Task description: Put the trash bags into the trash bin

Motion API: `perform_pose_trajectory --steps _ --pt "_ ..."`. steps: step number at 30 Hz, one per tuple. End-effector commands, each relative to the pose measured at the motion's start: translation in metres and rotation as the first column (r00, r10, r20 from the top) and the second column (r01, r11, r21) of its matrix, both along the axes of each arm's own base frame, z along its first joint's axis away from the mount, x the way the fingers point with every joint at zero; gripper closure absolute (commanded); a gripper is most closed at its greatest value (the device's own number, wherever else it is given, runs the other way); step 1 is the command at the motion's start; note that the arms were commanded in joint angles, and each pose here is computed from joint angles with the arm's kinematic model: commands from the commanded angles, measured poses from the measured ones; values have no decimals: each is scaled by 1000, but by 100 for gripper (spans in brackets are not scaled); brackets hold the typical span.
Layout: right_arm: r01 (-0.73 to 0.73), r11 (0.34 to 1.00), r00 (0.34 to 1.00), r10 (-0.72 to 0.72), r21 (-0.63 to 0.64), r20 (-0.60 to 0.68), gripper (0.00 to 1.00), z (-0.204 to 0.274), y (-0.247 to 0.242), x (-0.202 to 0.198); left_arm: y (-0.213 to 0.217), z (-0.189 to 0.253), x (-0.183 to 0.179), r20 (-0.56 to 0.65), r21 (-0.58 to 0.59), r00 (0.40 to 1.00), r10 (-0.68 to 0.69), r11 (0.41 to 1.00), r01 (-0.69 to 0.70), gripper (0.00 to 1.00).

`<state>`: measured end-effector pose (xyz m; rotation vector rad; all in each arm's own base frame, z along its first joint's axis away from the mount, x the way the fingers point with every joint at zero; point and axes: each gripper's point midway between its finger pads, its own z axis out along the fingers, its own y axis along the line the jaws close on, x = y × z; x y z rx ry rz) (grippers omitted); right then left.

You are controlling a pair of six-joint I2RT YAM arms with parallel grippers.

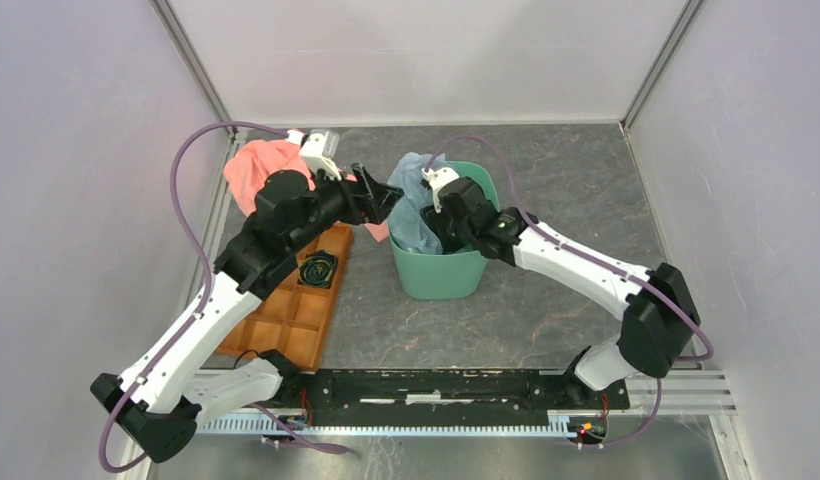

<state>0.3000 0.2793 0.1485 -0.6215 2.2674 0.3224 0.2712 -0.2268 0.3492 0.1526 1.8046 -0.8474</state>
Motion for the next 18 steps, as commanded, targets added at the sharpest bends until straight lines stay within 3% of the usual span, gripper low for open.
perform_pose_trajectory --steps 1,8,14,16,18 --pt "-1 996 991 -10 85 131 42 77 -4 1 12 25 12 98 58 993 60 996 -66 13" --pt "-29 991 981 3 128 196 31 120 -17 -12 -13 43 48 89 63 994 61 996 -67 3" --pt "0 999 944 -12 38 328 20 171 -41 -2 -35 39 80 42 145 998 43 988 -49 3" --pt "-66 998 927 53 22 370 7 188 -35 -1 -42 33 87 50 187 999 15 982 -24 5" --pt "-224 974 887 201 8 416 2 204 -15 -7 -48 28 90 49 227 999 -21 974 9 9"
